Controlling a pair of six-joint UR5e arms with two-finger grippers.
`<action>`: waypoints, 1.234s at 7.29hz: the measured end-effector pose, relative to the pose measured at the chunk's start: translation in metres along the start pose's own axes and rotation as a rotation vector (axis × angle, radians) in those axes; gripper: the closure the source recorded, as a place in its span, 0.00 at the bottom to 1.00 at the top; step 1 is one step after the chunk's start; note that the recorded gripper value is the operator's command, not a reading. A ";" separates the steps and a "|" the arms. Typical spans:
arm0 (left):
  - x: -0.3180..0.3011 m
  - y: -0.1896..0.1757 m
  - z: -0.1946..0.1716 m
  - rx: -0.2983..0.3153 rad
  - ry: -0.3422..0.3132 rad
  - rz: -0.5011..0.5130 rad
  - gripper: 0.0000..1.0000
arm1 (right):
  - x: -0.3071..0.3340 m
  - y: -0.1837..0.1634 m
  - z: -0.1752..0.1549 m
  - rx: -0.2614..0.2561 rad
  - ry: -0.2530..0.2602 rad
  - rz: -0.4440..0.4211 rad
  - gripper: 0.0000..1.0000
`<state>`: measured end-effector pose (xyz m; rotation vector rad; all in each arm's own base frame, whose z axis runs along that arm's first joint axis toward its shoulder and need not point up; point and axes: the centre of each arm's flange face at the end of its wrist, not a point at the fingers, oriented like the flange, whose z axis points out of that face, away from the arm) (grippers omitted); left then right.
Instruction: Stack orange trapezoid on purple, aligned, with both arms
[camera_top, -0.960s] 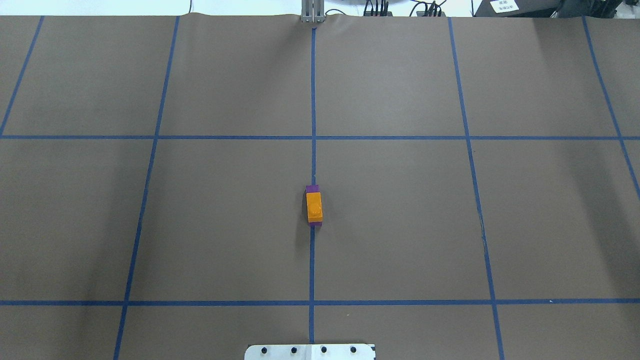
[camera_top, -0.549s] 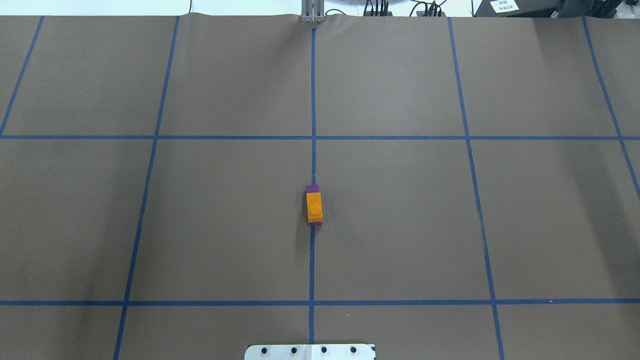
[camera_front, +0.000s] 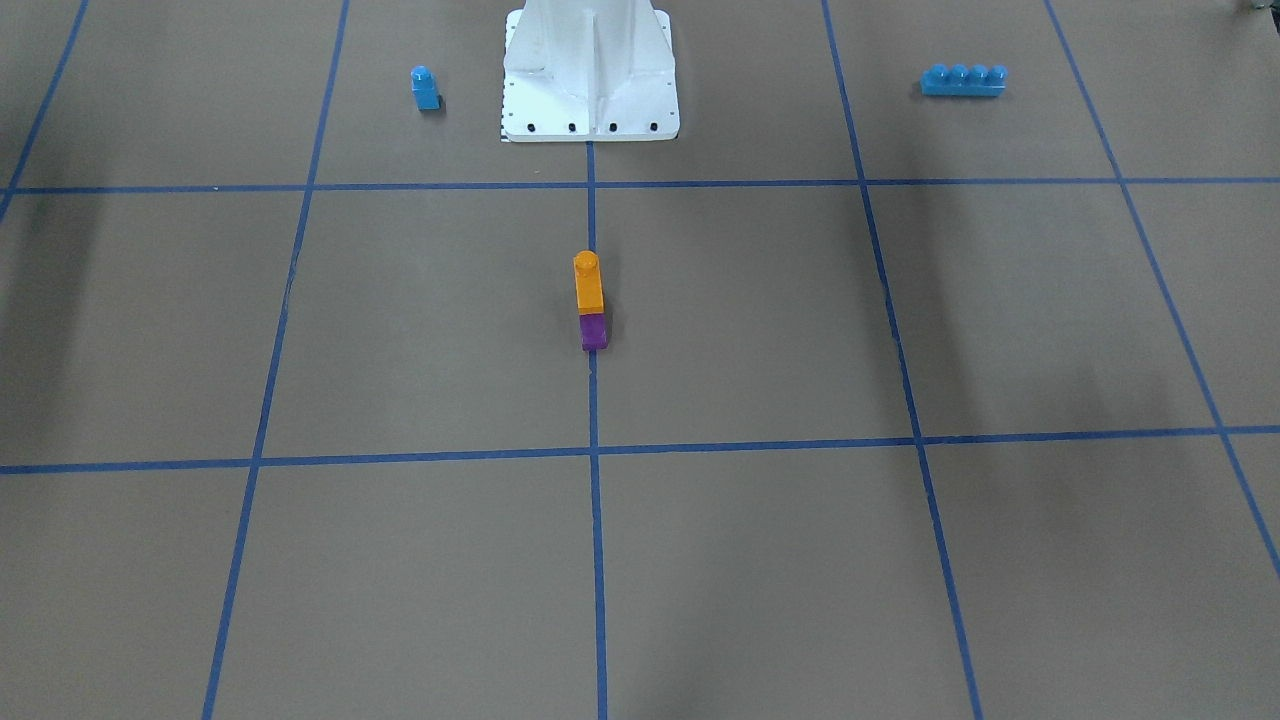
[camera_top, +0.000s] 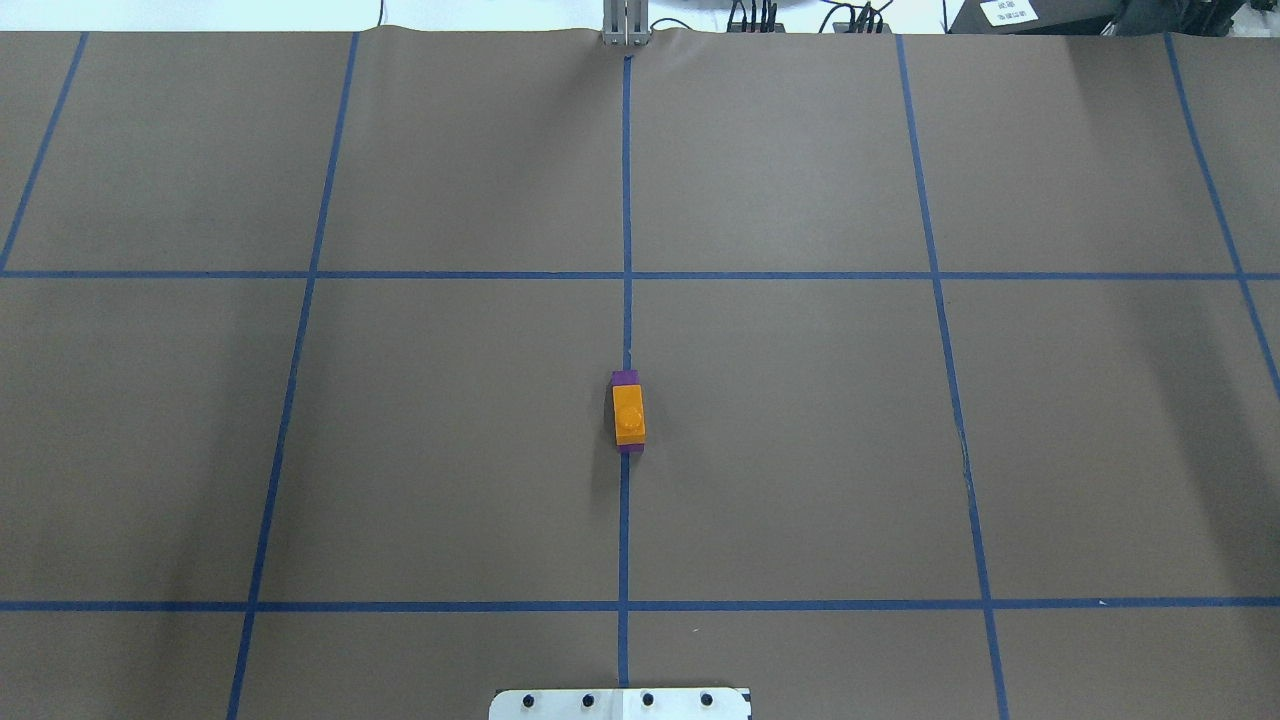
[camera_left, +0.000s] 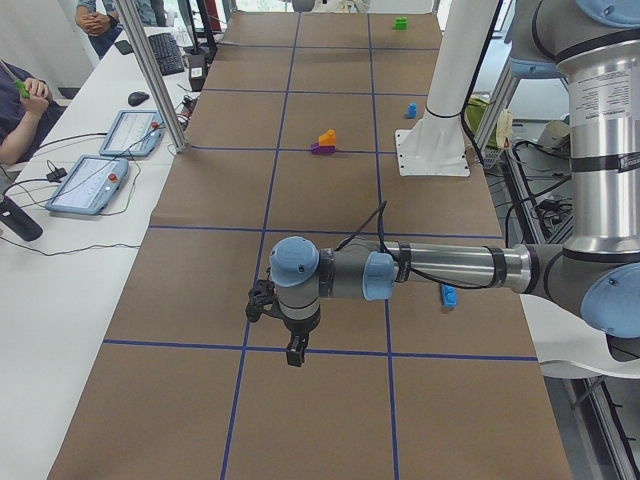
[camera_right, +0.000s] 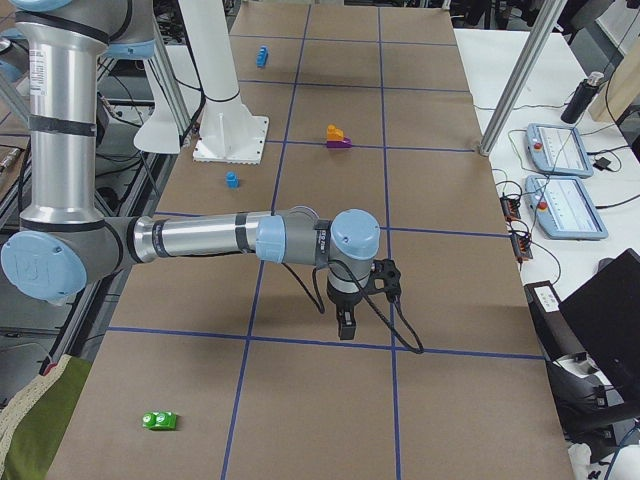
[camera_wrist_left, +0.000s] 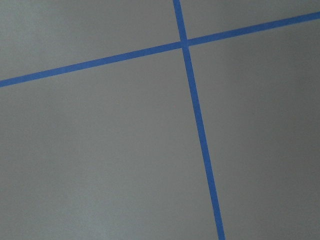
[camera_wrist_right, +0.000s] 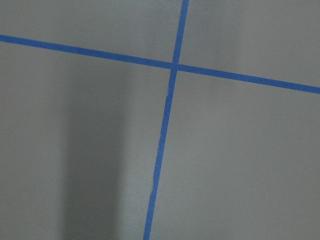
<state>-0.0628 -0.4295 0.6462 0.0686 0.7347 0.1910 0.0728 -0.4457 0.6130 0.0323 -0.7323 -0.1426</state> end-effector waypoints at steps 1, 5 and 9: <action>0.000 0.000 0.000 0.000 0.000 0.000 0.00 | 0.000 0.000 0.001 -0.001 0.000 0.000 0.00; 0.000 0.000 -0.001 0.002 0.001 0.000 0.00 | -0.002 -0.001 0.003 -0.006 -0.001 -0.005 0.00; 0.000 0.000 0.000 0.002 0.001 -0.002 0.00 | -0.005 -0.002 0.005 -0.010 -0.001 -0.010 0.00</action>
